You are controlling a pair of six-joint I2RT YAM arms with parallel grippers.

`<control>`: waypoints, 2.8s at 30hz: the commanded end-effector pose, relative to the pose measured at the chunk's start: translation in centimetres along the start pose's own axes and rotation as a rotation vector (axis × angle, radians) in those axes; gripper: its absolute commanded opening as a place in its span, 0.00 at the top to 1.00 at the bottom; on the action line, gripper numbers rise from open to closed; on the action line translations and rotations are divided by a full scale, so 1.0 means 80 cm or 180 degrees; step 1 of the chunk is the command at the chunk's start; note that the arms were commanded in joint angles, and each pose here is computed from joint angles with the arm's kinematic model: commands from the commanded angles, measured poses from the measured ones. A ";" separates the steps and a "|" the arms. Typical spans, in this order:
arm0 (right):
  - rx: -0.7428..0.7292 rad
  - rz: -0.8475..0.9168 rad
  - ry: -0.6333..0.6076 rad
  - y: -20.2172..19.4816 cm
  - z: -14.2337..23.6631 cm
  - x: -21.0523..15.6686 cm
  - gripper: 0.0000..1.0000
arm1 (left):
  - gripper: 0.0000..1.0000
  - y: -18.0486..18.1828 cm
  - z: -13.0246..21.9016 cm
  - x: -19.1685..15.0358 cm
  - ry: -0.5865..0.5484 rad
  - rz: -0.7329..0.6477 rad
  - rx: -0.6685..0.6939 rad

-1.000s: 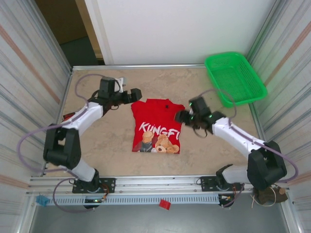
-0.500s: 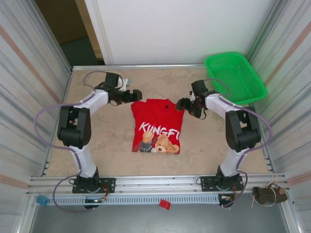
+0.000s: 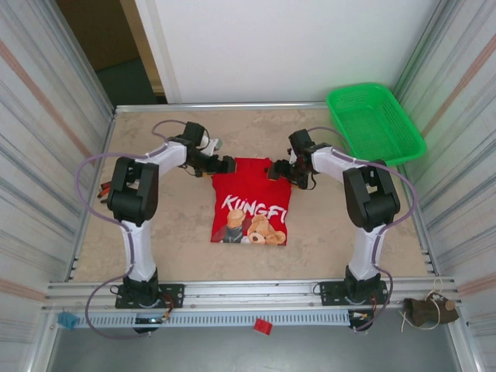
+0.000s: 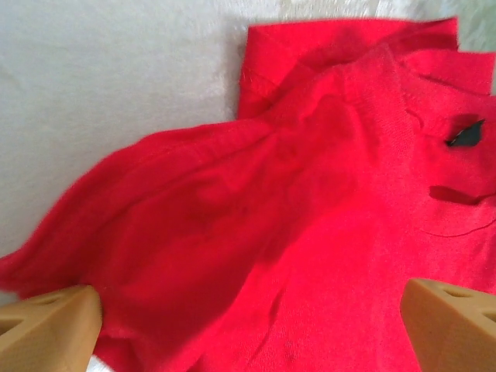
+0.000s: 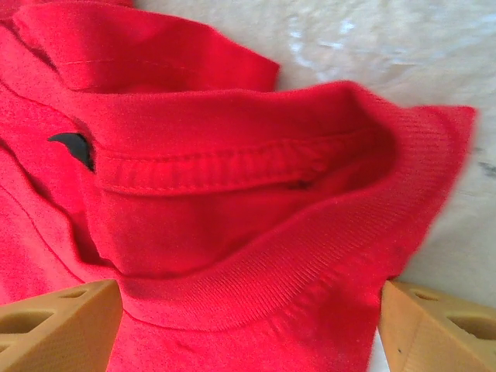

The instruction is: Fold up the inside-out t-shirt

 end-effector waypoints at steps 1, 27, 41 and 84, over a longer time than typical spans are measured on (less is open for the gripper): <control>0.0032 0.0109 0.0025 0.016 -0.007 -0.002 0.16 | 0.01 -0.015 -0.011 -0.005 0.0152 -0.0075 -0.0119; 0.0220 0.0139 -0.0045 0.015 -0.015 0.015 0.15 | 0.01 -0.016 -0.012 -0.004 0.0045 -0.0086 -0.0207; 0.0420 0.0009 0.0089 0.018 -0.047 0.001 0.34 | 0.27 -0.024 -0.032 -0.018 -0.0086 0.0097 -0.0561; 0.1866 0.0188 -0.0759 0.131 0.209 0.096 1.00 | 1.00 -0.109 0.216 0.140 -0.1894 -0.0507 -0.0938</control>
Point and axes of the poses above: each hand's point on the last joint's axis, 136 mm out from that joint toward the fingers, its own z axis back along the fingers, its own y axis along the line the jaws close on, x = y × z, the point moved 4 cm from there along z, back along the fingers, and after that the axes turned 10 degrees about -z, right-handed, at the moved point
